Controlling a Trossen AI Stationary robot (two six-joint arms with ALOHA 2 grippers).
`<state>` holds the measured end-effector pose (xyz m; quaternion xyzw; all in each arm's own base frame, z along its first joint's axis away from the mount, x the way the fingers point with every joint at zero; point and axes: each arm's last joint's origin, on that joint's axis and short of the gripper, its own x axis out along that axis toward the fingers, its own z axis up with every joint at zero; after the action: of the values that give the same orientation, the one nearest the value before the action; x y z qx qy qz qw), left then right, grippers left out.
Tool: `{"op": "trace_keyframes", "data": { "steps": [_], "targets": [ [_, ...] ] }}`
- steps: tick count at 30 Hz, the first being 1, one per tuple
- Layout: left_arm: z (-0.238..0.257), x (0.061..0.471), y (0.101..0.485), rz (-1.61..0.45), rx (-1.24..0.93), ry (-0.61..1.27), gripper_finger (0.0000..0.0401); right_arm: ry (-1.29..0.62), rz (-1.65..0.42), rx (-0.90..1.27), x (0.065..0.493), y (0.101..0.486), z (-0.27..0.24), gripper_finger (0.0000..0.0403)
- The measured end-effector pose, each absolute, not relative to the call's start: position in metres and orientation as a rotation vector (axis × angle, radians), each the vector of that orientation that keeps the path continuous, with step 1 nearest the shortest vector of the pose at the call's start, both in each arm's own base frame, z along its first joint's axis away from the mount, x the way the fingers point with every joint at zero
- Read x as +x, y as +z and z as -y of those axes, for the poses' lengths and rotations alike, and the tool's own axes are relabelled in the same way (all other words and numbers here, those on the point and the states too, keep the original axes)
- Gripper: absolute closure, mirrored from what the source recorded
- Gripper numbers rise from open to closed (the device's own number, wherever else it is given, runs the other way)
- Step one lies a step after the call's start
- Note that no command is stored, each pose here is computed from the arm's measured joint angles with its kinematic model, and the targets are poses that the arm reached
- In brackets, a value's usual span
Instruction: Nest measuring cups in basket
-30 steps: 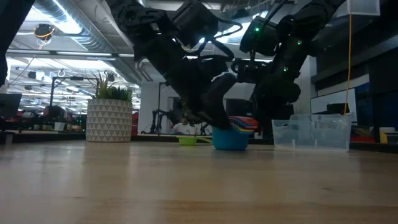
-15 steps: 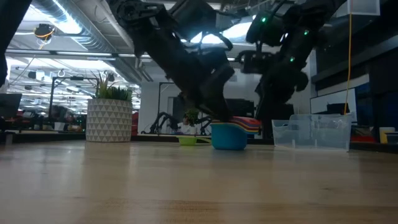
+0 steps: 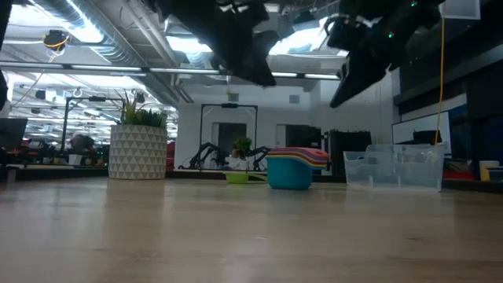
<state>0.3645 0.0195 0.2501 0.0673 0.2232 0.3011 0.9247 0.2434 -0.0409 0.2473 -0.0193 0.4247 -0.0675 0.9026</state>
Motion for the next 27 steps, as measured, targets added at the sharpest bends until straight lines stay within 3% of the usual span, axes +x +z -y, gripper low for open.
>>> {"op": "trace_keyframes", "data": {
  "steps": [7,13,21,27],
  "targets": [
    [-0.036,0.351,0.279,-0.412,0.262,0.741,0.0322,-0.191,-0.777,-0.047,0.222,0.272,0.049,0.0322],
    [-0.069,0.346,0.281,-0.393,0.186,0.768,0.0316,-0.238,-0.711,-0.038,0.206,0.287,0.055,0.0322],
    [-0.127,0.332,0.276,-0.363,-0.124,0.677,0.0272,-0.271,-0.694,-0.023,0.194,0.294,0.058,0.0322],
    [-0.157,0.322,0.261,-0.461,-0.191,0.513,0.0271,-0.281,-0.701,-0.016,0.193,0.293,0.060,0.0322]
  ]
}}
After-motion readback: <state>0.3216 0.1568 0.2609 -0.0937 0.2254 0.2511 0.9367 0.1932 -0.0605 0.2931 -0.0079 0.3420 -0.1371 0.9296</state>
